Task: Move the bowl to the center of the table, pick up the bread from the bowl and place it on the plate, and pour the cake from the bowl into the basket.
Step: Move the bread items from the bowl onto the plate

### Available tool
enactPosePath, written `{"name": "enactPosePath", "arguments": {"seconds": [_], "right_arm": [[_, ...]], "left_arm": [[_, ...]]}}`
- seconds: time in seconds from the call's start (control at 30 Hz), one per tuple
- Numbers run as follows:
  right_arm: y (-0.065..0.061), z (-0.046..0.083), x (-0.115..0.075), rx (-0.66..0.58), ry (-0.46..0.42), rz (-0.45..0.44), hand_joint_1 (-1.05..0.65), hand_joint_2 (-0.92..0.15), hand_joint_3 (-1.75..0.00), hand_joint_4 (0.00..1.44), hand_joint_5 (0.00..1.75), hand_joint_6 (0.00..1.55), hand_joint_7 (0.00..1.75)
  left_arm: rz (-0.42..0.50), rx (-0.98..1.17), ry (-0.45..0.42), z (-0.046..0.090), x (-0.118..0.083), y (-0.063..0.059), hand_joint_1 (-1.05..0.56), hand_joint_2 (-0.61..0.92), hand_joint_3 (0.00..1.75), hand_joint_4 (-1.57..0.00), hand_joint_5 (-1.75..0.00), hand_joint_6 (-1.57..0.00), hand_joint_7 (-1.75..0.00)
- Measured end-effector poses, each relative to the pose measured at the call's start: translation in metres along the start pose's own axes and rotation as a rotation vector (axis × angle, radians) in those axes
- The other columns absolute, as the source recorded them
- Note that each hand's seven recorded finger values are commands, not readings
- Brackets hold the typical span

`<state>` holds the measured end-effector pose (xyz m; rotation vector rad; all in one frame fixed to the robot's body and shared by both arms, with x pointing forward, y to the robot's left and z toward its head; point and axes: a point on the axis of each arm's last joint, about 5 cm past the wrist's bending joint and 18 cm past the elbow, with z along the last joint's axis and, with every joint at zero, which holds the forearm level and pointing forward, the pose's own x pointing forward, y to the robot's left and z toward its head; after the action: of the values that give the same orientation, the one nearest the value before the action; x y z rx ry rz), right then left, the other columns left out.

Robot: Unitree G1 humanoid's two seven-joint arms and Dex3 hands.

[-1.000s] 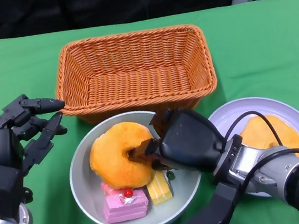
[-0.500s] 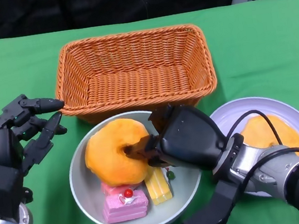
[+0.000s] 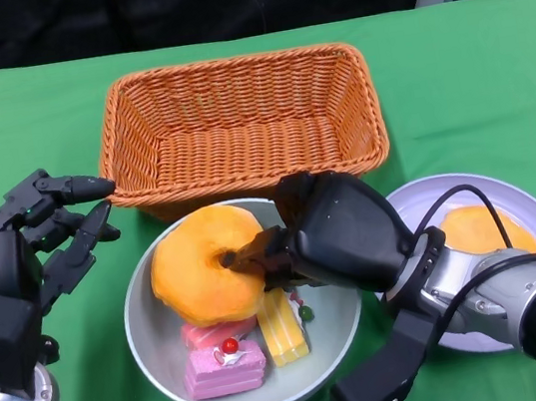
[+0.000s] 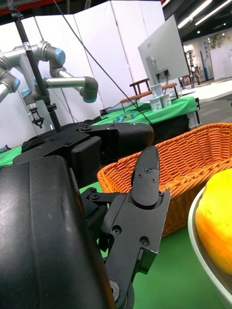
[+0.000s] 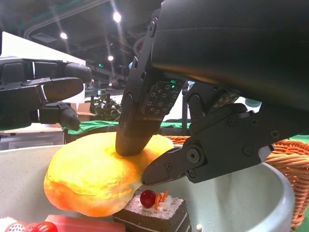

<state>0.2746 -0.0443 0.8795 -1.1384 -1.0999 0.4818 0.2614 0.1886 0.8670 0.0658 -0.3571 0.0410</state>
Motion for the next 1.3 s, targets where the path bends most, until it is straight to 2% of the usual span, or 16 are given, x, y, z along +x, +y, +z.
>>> {"name": "enactPosePath", "arguments": {"seconds": [0.07,0.17,0.2,0.23,0.27,0.3,0.4,0.5,0.63,0.83,0.93,1.0,1.07,1.1,1.17,1.3], "right_arm": [[-0.002,-0.001,-0.001,0.013,-0.005,-0.008,-0.22,-0.92,-0.01,0.90,1.26,1.24,0.06],[-0.006,-0.004,-0.001,0.024,-0.003,-0.028,-0.20,-0.92,-0.01,0.86,1.41,1.25,0.10],[-0.008,-0.004,-0.001,0.030,0.001,-0.039,-0.19,-0.91,-0.01,0.83,1.48,1.22,0.19],[-0.010,-0.005,-0.001,0.035,-0.003,-0.046,-0.18,-0.91,-0.01,0.80,1.53,1.05,0.55],[-0.012,-0.005,-0.002,0.039,-0.008,-0.050,-0.18,-0.91,0.00,0.79,1.55,0.94,0.77],[-0.013,-0.005,-0.002,0.043,-0.007,-0.053,-0.18,-0.91,0.00,0.79,1.56,0.88,0.88],[-0.013,-0.004,-0.005,0.057,0.002,-0.046,-0.18,-0.91,0.00,0.79,1.54,0.80,1.02],[-0.021,-0.005,-0.007,0.063,-0.005,-0.046,-0.18,-0.91,0.00,0.79,1.52,0.78,1.05],[-0.029,-0.007,-0.010,0.063,0.003,-0.066,-0.18,-0.89,0.00,0.85,1.42,0.81,0.96],[-0.030,-0.005,-0.017,0.075,0.019,-0.080,-0.17,-0.89,0.00,0.86,1.47,0.84,0.93],[-0.032,-0.006,-0.018,0.069,0.022,-0.067,-0.20,-0.89,0.00,0.79,1.43,0.80,0.90],[-0.035,-0.006,-0.019,0.059,0.019,-0.010,-0.26,-0.86,0.00,0.74,1.31,0.81,0.70],[-0.038,-0.005,-0.019,0.057,0.020,0.043,-0.33,-0.85,0.00,0.85,0.73,0.88,0.24],[-0.039,-0.005,-0.019,0.057,0.020,0.058,-0.34,-0.85,0.00,0.90,0.56,0.90,0.13],[-0.041,-0.004,-0.019,0.057,0.023,0.079,-0.37,-0.85,0.00,0.92,0.37,0.88,0.03],[-0.046,-0.002,-0.017,0.046,0.030,0.102,-0.53,-0.84,0.00,0.76,0.15,0.64,0.00]], "left_arm": [[0.001,-0.001,0.000,0.000,0.000,0.000,-0.25,0.92,0.28,-0.86,-1.19,-0.85,-0.83],[0.004,-0.002,0.001,0.000,0.000,0.000,-0.24,0.92,0.28,-0.86,-1.19,-0.85,-0.83],[0.003,-0.002,0.001,0.000,0.000,0.000,-0.23,0.92,0.28,-0.86,-1.19,-0.85,-0.83],[0.004,-0.002,0.002,0.000,0.000,0.000,-0.23,0.92,0.29,-0.85,-1.19,-0.85,-0.83],[0.003,-0.002,0.002,0.000,0.000,0.000,-0.23,0.92,0.29,-0.85,-1.19,-0.85,-0.82],[0.003,-0.002,0.002,0.000,0.000,0.000,-0.23,0.92,0.29,-0.85,-1.19,-0.85,-0.82],[0.003,-0.002,0.001,0.000,0.000,0.000,-0.23,0.92,0.29,-0.85,-1.19,-0.85,-0.82],[0.007,-0.001,0.005,-0.001,0.000,0.002,-0.23,0.92,0.29,-0.85,-1.19,-0.85,-0.82],[0.007,0.001,0.009,-0.001,-0.001,0.002,-0.23,0.92,0.28,-0.86,-1.20,-0.85,-0.82],[0.007,0.001,0.012,-0.001,-0.001,0.002,-0.22,0.92,0.28,-0.86,-1.20,-0.85,-0.83],[0.006,0.001,0.012,-0.001,-0.001,0.002,-0.24,0.92,0.28,-0.87,-1.20,-0.85,-0.83],[0.006,0.001,0.013,-0.001,-0.001,0.002,-0.24,0.92,0.27,-0.86,-1.19,-0.85,-0.83],[0.006,0.001,0.013,-0.001,-0.001,0.002,-0.24,0.92,0.27,-0.87,-1.19,-0.85,-0.83],[0.005,0.001,0.012,-0.001,-0.001,0.002,-0.24,0.92,0.27,-0.87,-1.20,-0.85,-0.83],[0.005,0.001,0.012,-0.001,-0.001,0.002,-0.24,0.92,0.27,-0.87,-1.19,-0.85,-0.83],[0.006,0.000,0.012,-0.001,-0.001,0.002,-0.24,0.92,0.27,-0.86,-1.19,-0.85,-0.82]]}}
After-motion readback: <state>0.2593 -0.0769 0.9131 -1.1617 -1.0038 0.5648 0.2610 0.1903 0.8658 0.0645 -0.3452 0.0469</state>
